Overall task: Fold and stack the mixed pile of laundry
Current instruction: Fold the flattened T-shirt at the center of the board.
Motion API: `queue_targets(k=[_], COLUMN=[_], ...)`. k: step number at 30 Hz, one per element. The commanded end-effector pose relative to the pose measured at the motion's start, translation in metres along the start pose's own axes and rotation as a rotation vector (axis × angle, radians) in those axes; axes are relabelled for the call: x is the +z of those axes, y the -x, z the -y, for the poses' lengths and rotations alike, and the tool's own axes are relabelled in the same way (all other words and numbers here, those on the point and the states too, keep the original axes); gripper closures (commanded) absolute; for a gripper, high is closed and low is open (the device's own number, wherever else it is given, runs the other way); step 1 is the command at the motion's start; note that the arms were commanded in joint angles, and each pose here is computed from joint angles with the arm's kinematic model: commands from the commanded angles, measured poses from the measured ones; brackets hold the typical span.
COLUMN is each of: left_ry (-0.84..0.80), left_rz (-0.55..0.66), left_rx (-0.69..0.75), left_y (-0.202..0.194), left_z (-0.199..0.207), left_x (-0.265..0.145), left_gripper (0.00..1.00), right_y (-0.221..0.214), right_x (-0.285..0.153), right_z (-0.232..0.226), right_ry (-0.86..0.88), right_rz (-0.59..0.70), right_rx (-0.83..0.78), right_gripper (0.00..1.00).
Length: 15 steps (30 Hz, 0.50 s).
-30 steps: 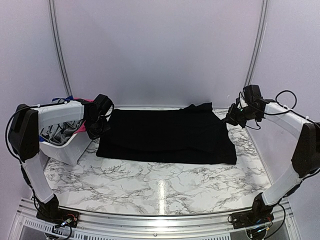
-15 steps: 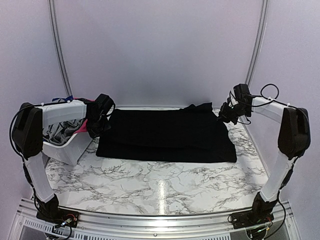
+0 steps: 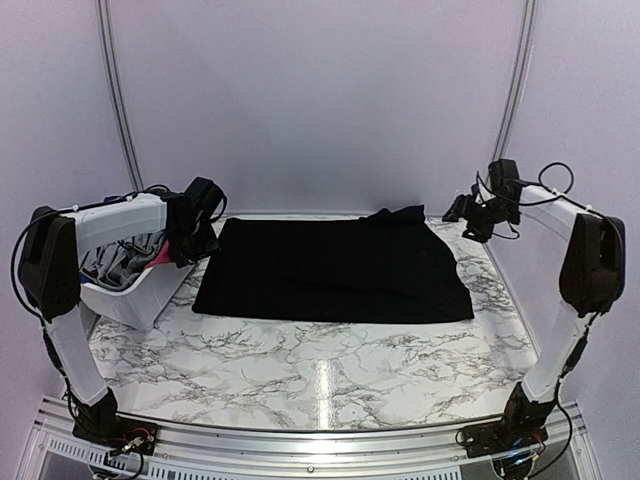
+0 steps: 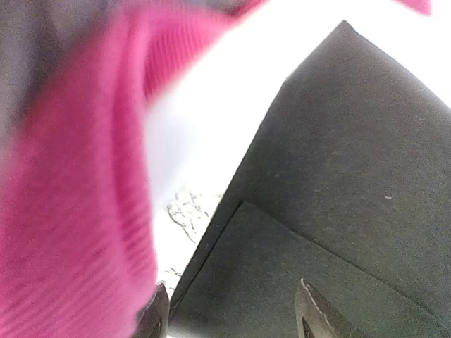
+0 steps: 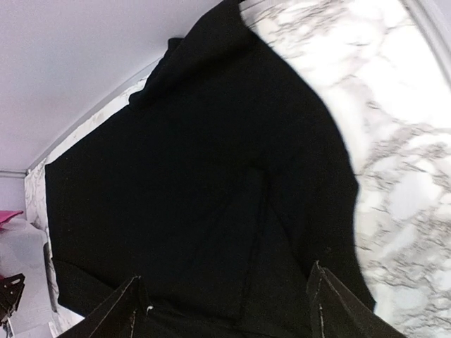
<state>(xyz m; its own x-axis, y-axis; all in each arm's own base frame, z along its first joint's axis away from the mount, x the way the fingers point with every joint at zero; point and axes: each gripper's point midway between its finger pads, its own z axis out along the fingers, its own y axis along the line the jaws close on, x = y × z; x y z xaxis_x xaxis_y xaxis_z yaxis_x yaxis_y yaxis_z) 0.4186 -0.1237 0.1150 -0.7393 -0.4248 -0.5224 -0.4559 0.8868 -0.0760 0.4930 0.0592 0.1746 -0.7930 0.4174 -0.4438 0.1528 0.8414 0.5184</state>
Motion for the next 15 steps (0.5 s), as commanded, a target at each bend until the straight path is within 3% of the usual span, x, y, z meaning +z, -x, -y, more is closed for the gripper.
queue_targets(k=[1, 8, 15], left_ry=[-0.118, -0.310, -0.391], left_rz=[0.057, -0.021, -0.074], left_rx=[0.125, 0.461, 0.454], left_y=[0.025, -0.038, -0.067], left_z=[0.017, 0.080, 0.111], left_x=[-0.043, -0.058, -0.052], left_gripper=[0.35, 0.28, 0.29], right_y=[-0.023, -0.114, -0.133], right_x=[-0.048, -0.047, -0.010], right_z=[0.019, 0.014, 0.002], right_ry=[0.025, 0.110, 0.137], right_rz=[-0.012, -0.189, -0.262], right_rx=[-0.047, -0.060, -0.059], right_gripper=[0.26, 0.42, 0.45])
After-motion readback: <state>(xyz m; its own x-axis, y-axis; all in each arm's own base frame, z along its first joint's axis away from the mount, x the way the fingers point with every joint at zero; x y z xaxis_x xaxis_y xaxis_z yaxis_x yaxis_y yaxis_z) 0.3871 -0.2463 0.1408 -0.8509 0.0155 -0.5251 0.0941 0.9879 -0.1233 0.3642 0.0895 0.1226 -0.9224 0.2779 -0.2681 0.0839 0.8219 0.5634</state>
